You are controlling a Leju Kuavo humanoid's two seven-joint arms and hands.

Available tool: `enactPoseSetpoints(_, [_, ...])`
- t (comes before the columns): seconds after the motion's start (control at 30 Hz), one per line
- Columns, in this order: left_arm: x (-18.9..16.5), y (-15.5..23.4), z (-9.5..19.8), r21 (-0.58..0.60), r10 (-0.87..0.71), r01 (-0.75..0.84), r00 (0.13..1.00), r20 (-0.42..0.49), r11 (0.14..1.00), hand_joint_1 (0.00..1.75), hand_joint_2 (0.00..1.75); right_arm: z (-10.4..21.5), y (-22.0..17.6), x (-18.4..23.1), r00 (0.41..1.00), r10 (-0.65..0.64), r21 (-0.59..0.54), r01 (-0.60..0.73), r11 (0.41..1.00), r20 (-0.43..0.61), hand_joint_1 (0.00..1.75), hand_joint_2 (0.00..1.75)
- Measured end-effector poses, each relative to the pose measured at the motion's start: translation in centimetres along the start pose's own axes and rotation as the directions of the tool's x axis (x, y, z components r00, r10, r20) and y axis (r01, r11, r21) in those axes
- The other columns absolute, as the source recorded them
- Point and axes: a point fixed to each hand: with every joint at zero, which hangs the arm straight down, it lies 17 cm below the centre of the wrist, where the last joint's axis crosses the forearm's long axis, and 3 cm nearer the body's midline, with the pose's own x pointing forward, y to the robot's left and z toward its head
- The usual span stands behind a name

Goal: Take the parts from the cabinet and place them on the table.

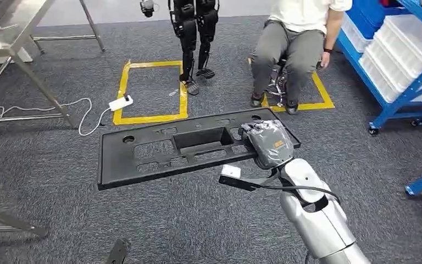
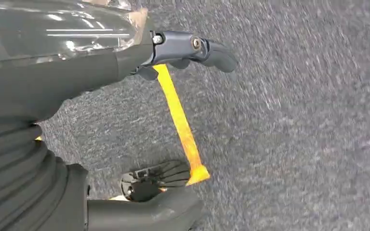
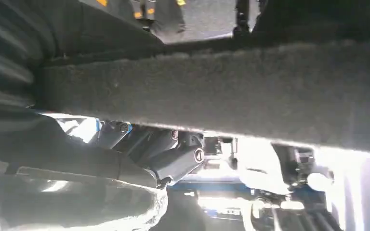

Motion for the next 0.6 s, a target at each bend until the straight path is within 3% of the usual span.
enactPoseSetpoints(0.6, [-0.93,0.09,0.33,0.013,0.015,-0.015,1.0,-0.014,1.0,0.0,1.75,-0.36,0.43,0.15,1.0,-0.007,0.011,0.007,1.0,0.019,1.73,1.75])
